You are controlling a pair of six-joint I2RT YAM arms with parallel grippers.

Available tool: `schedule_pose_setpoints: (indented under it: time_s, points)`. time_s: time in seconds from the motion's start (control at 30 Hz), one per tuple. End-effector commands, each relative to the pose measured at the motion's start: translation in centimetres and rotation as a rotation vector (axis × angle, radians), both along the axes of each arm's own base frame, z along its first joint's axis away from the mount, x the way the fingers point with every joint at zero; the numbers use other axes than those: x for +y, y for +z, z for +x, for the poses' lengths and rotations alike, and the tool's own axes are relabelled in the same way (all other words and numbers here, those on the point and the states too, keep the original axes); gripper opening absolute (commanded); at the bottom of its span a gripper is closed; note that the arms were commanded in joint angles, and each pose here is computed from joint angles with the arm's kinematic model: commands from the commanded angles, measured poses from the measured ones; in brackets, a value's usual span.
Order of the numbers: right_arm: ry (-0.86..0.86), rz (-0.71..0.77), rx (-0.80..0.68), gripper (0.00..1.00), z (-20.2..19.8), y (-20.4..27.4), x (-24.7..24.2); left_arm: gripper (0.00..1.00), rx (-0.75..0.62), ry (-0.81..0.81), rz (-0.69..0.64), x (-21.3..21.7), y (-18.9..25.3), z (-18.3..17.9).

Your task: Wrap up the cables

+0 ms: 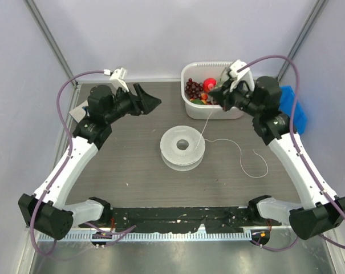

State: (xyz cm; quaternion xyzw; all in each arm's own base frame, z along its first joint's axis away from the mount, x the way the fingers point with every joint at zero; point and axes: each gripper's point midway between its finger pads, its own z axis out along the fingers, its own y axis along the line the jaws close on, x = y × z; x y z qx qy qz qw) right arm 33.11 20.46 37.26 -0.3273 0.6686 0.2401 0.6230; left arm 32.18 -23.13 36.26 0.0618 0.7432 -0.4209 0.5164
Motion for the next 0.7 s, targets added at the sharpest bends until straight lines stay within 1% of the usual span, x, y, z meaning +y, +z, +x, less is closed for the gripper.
schedule_pose_setpoints:
  time_s: [0.0,0.03,0.1,0.17,0.23,0.3,0.37,0.47,0.6,0.67]
  points:
    - [-0.147,0.076,-0.135,0.01,1.8,7.2,-5.7,0.72,0.262,-0.056,0.081,1.4,-7.7,0.4]
    - [-0.176,0.074,-0.15,0.01,2.2,7.8,-6.7,0.79,0.297,-0.067,0.113,1.5,-9.3,0.6]
    - [-0.25,0.067,-0.216,0.01,2.6,10.2,-9.1,0.85,0.368,-0.095,0.172,1.5,-12.3,0.8]
    - [-0.323,0.053,-0.279,0.01,2.6,12.3,-11.3,0.86,0.45,-0.148,0.193,1.0,-15.1,0.6]
    - [-0.395,0.025,-0.347,0.01,2.3,14.1,-13.2,0.88,0.519,-0.168,0.189,0.6,-17.1,0.6]
    - [-0.457,-0.008,-0.412,0.01,1.6,15.8,-14.8,0.88,0.563,-0.185,0.187,0.3,-18.9,0.6]
    - [-0.509,-0.038,-0.452,0.01,1.1,16.6,-15.8,0.88,0.593,-0.164,0.201,0.6,-20.7,0.9]
    - [-0.556,-0.066,-0.441,0.01,0.9,16.0,-16.8,0.88,0.644,-0.185,0.216,0.4,-23.5,0.9]
    - [-0.566,-0.098,-0.395,0.01,1.1,13.8,-17.1,0.88,0.721,-0.256,0.156,-1.0,-26.1,0.3]
    - [-0.586,-0.123,-0.379,0.01,1.3,12.9,-17.5,0.88,0.733,-0.272,0.125,-1.4,-26.8,0.3]
